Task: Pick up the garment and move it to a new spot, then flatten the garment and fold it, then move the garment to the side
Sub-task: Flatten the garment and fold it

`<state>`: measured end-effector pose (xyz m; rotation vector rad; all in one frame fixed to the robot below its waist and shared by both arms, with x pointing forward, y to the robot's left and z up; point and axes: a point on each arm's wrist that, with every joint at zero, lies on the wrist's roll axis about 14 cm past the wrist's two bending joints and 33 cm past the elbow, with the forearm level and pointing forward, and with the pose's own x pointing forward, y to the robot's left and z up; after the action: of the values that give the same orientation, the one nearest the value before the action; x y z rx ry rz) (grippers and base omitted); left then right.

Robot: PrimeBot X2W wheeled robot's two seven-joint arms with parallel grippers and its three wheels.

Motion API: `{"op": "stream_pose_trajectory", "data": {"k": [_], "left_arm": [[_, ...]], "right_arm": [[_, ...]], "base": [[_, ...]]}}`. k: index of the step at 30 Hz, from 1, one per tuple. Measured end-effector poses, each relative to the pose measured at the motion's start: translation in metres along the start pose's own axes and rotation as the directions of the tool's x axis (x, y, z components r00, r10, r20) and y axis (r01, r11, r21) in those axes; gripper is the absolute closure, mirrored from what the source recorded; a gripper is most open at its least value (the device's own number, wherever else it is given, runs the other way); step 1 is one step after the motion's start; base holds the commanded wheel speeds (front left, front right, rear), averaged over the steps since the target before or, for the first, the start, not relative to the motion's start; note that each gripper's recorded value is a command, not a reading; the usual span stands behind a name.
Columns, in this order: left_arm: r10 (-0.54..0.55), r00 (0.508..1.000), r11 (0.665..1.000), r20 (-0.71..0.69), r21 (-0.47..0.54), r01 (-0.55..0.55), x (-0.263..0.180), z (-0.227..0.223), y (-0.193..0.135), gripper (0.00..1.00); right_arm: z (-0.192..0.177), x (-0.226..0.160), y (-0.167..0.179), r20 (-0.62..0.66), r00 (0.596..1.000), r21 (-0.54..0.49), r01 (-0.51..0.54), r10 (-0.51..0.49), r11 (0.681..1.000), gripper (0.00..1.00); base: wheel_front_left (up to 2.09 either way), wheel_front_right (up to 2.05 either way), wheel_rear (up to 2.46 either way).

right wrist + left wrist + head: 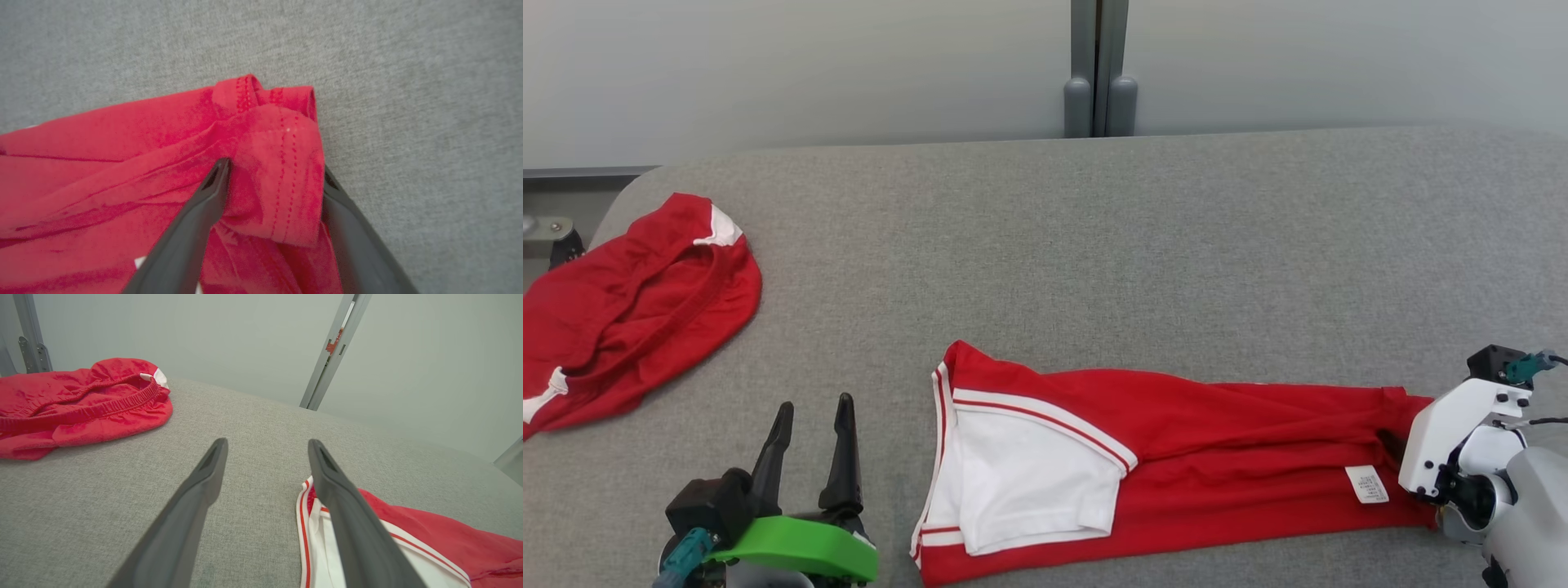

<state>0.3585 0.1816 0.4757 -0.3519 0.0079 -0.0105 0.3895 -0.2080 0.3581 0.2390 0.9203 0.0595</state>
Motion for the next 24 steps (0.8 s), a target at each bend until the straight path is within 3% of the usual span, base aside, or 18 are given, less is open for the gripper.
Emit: {"op": "stream_pose_trajectory", "data": {"k": [1,10,19,24], "left_arm": [[0.003,1.000,1.000,-0.001,-0.002,-0.003,0.000,0.000,0.001,0.00],[0.004,1.000,1.000,0.007,-0.004,-0.004,-0.001,0.002,0.002,0.00],[-0.010,1.000,1.000,0.010,-0.009,0.010,0.001,0.002,-0.004,0.00],[-0.025,1.000,1.000,0.007,-0.013,0.026,0.003,0.001,-0.010,0.00]], "right_arm": [[0.001,0.001,0.004,0.004,1.000,0.004,-0.011,0.011,1.000,1.00],[0.028,-0.007,0.020,0.119,0.990,-0.011,-0.074,0.075,0.997,1.00],[0.075,-0.047,-0.054,0.229,0.971,-0.063,0.086,-0.069,0.994,1.00],[0.097,-0.059,-0.036,0.295,0.956,-0.071,0.031,-0.008,0.997,1.00]], "base": [[0.00,0.00,0.00],[0.00,0.00,0.00],[0.00,0.00,0.00],[0.00,0.00,0.00]]}}
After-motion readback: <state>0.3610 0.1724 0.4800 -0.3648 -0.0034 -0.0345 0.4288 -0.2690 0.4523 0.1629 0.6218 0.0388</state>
